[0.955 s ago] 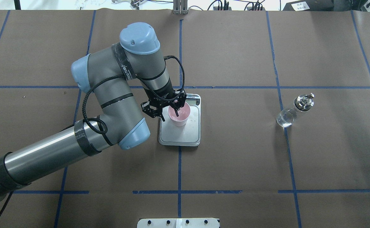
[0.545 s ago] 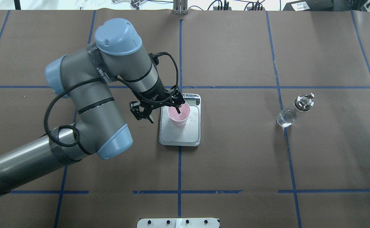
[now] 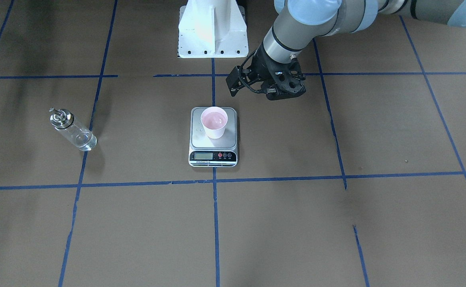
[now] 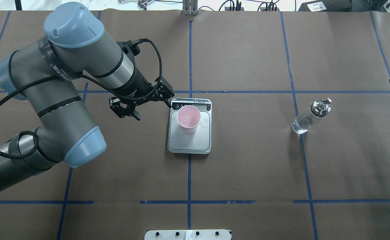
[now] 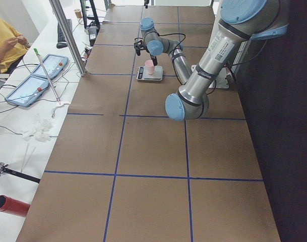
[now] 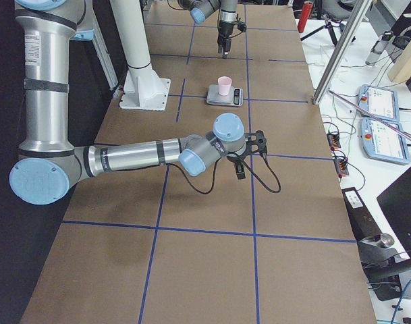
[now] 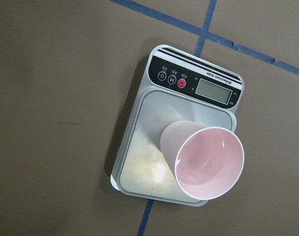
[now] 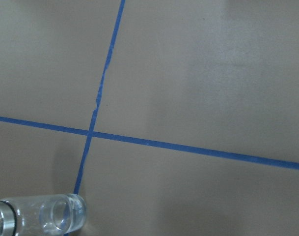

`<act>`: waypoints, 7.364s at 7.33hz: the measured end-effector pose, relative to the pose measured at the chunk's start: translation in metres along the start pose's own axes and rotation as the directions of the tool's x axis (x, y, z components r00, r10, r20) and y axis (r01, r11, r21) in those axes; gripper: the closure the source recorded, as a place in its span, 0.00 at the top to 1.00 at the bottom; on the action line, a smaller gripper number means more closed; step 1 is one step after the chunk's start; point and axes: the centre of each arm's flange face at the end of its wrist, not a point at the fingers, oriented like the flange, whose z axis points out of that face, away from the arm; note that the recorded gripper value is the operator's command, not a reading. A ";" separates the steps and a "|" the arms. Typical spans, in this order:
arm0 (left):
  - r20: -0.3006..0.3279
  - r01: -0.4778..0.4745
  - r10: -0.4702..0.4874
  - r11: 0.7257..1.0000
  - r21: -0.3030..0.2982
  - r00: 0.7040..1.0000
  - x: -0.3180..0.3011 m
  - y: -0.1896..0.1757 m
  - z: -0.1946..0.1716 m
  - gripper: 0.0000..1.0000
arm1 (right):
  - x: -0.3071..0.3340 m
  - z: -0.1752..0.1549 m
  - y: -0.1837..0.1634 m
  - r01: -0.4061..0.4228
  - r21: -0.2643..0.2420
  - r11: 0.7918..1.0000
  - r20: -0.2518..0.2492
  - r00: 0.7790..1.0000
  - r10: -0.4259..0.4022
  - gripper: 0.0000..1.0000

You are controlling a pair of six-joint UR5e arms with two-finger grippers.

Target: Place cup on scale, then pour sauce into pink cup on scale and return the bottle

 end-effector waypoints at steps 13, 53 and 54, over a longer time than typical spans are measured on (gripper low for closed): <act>0.031 -0.127 0.124 0.985 0.116 0.992 -0.057 -0.043 -0.043 0.99 | -0.201 0.118 0.153 0.040 0.291 0.956 -0.178 0.984 0.013 1.00; 0.227 -0.367 0.326 0.914 0.170 0.918 -0.171 -0.092 -0.073 1.00 | -0.209 0.245 0.166 0.138 0.705 0.696 -0.310 0.942 0.127 0.02; 0.227 -0.367 0.326 0.915 0.169 0.918 -0.171 -0.091 -0.072 1.00 | -0.210 0.240 0.161 0.142 0.713 0.687 -0.307 0.943 0.124 0.00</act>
